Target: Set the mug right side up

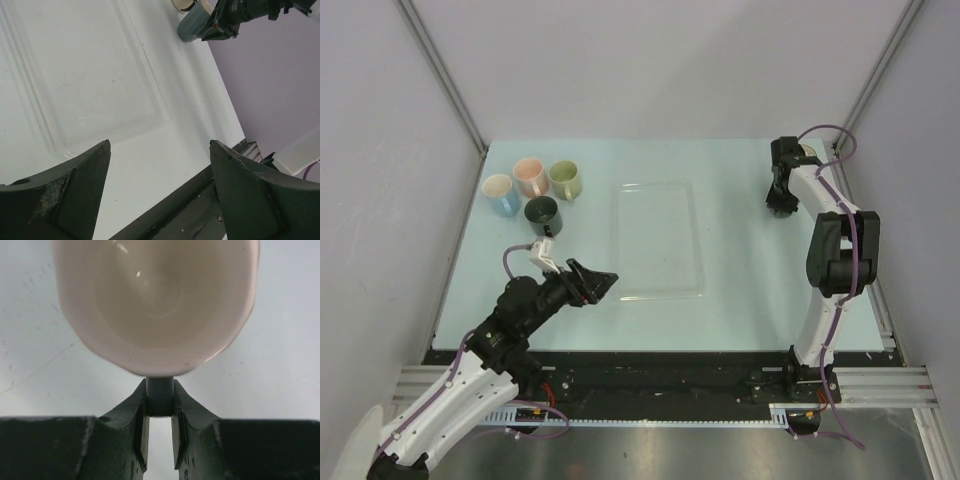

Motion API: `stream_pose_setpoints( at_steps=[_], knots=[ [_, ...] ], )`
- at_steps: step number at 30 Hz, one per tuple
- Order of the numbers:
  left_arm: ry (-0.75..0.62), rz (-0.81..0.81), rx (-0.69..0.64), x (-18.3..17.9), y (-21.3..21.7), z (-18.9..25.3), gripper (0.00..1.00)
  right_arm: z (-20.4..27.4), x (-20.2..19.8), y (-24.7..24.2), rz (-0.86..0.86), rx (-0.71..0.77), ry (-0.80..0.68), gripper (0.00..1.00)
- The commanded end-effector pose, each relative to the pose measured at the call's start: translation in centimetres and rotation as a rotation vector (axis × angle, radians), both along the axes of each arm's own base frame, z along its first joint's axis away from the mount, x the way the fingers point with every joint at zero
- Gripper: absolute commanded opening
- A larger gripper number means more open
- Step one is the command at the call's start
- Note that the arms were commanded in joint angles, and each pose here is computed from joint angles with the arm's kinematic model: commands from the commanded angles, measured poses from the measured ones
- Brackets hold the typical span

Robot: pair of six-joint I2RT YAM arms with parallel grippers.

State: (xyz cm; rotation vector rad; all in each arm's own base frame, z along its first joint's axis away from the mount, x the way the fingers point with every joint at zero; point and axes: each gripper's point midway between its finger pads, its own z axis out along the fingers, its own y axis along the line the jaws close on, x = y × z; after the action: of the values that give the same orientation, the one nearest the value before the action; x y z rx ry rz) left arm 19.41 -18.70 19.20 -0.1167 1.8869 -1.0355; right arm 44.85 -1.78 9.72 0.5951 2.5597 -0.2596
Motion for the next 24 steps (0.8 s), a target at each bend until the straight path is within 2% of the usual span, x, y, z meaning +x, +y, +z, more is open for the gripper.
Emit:
stream_pose_setpoints(
  at_steps=[1, 8, 17, 18, 22, 24],
  knots=[
    [-0.024, 0.024, -0.024, 0.1, 0.4, 0.4, 0.84, 2.3, 2.1, -0.6, -0.035, -0.015, -0.204, 0.0],
    [-0.017, 0.032, -0.031, 0.2, 0.5, -0.1, 0.84, 1.1, 2.3, -0.6, -0.036, -0.017, -0.25, 0.0],
    [0.004, 0.02, -0.024, 0.5, -0.1, -0.5, 0.85, -0.3, 2.1, -1.6, -0.049, -0.005, -0.216, 0.0],
    [0.004, 0.017, -0.025, 0.5, -0.1, -0.4, 0.85, -0.4, 2.0, -1.7, -0.055, -0.006, -0.212, 0.02],
    [0.009, 0.008, -0.022, 0.5, -0.3, -0.5, 0.86, -0.4, 1.6, -1.8, -0.058, -0.003, -0.2, 0.28],
    [0.011, 0.003, -0.022, 0.4, -0.4, -0.6, 0.87, -0.2, 1.5, -1.7, -0.058, 0.003, -0.202, 0.34]
  ],
)
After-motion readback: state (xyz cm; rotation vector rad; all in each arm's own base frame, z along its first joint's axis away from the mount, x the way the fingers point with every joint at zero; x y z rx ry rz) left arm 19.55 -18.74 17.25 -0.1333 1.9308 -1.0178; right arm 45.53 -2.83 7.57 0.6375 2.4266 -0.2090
